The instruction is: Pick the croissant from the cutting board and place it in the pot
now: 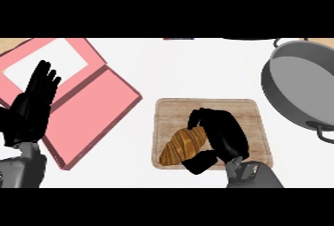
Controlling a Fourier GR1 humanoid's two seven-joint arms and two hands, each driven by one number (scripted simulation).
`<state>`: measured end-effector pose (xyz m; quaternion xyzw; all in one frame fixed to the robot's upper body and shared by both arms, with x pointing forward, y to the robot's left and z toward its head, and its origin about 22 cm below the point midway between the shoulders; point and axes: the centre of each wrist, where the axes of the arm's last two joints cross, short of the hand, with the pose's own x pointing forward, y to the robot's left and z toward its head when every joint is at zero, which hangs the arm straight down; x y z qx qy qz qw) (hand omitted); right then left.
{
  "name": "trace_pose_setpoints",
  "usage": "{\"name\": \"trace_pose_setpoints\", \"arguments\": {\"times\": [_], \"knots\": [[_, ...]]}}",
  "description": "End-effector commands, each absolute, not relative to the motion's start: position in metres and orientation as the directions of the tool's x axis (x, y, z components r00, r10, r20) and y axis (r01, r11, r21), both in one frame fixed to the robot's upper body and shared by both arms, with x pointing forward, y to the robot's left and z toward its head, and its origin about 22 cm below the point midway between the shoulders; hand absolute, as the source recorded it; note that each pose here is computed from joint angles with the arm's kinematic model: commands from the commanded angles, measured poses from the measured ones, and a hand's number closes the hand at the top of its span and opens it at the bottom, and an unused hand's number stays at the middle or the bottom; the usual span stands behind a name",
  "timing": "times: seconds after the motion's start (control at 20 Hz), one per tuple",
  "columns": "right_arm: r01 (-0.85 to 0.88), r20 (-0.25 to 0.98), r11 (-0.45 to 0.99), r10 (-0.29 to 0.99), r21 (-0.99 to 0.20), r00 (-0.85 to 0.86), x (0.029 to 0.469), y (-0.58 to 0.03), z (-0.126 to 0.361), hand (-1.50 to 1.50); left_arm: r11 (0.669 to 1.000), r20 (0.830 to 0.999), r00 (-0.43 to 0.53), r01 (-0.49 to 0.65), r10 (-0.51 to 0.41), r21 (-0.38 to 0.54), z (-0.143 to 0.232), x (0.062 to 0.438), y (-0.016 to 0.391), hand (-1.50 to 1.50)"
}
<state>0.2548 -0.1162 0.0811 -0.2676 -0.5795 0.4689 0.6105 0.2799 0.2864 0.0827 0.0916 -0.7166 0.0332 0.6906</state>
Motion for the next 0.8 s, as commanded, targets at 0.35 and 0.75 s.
{"name": "trace_pose_setpoints", "arguments": {"times": [0.35,0.75], "knots": [[0.359,0.568,0.547,0.821,-0.756,-0.055,0.226,-0.168,0.169,1.5,0.981,0.996,-0.029,-0.178,-0.079,0.073,0.077,0.284,0.273,0.0],[0.479,0.609,0.522,0.792,-0.706,0.033,0.234,-0.248,0.201,1.5,0.983,0.997,-0.033,-0.176,-0.065,0.058,0.065,0.285,0.29,0.0]]}}
